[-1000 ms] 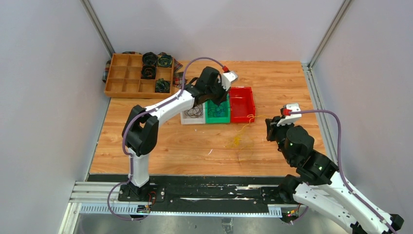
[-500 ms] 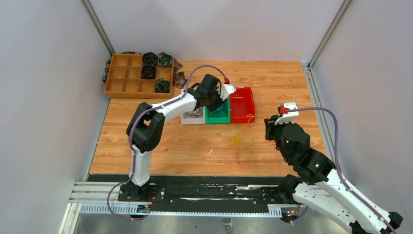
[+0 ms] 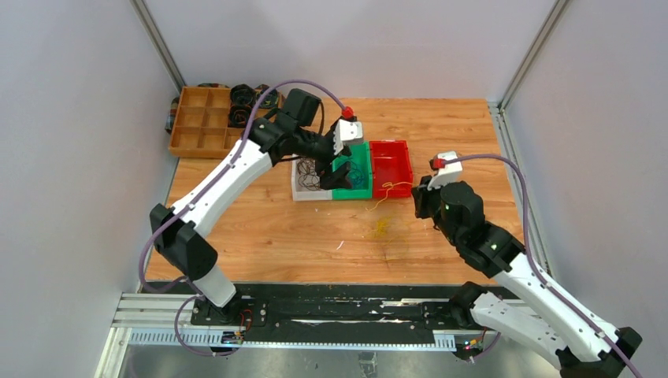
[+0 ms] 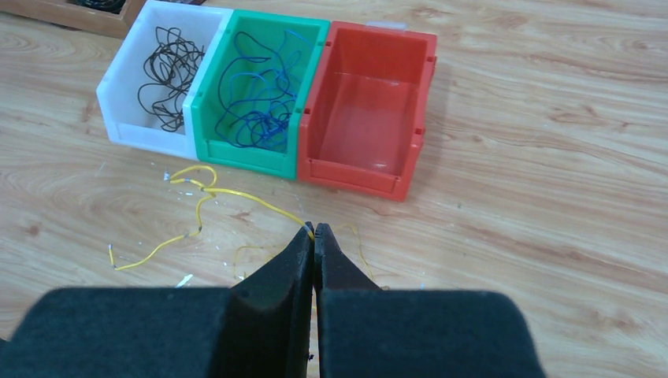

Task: Untangle the cables
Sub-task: Place the cable in the bin, then pick up the cable at the center of the board.

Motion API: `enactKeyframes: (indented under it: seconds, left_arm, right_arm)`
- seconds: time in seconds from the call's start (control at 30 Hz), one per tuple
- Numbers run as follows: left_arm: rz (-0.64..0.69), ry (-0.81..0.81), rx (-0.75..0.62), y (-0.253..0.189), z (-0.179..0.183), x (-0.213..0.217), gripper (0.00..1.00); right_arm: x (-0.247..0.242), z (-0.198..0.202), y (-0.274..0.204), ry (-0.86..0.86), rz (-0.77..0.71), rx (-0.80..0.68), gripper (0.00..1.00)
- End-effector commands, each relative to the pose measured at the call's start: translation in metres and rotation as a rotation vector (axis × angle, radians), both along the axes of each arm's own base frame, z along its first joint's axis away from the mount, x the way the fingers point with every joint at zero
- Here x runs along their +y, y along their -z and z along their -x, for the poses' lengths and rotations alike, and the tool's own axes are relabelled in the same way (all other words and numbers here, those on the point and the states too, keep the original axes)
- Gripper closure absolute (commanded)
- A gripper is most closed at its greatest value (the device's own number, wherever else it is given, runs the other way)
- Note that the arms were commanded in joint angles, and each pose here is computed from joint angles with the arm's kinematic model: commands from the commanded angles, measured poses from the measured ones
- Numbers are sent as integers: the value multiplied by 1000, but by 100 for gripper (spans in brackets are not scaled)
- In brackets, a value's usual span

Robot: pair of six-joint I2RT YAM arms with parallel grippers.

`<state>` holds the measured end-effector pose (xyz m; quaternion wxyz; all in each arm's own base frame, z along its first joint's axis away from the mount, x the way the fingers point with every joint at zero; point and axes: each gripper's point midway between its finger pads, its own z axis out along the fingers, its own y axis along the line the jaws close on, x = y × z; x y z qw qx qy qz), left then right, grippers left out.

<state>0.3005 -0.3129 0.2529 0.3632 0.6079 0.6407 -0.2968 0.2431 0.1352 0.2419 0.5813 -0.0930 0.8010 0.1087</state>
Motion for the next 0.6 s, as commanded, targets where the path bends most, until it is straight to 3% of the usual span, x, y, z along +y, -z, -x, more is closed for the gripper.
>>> enactKeyframes:
  seconds: [0.0,0.2,0.3,0.47,0.5,0.57]
  left_arm:
    - [119,168,141,-27,53,-15,2]
    - [134,221,160,-21,52,-48,0]
    - [136,251,157,-14,48,-63,9]
    - [126,268,184,0,45,-69,37]
    - [128,268,181,-1,45,-69,46]
    - [127,264,180,-2,45,-69,74]
  right_arm:
    - [23,-12,-19,-84,-81,11,99]
    - [54,-13,-15,-224,-122,57,99]
    - [72,-10,-14,-313,-151,87,100]
    - [90,-5,-18,-435,-216,107,99]
    - [93,-4,-16,-454,-223,117,99]
    - [95,-6,-13,-465,-224,133,99]
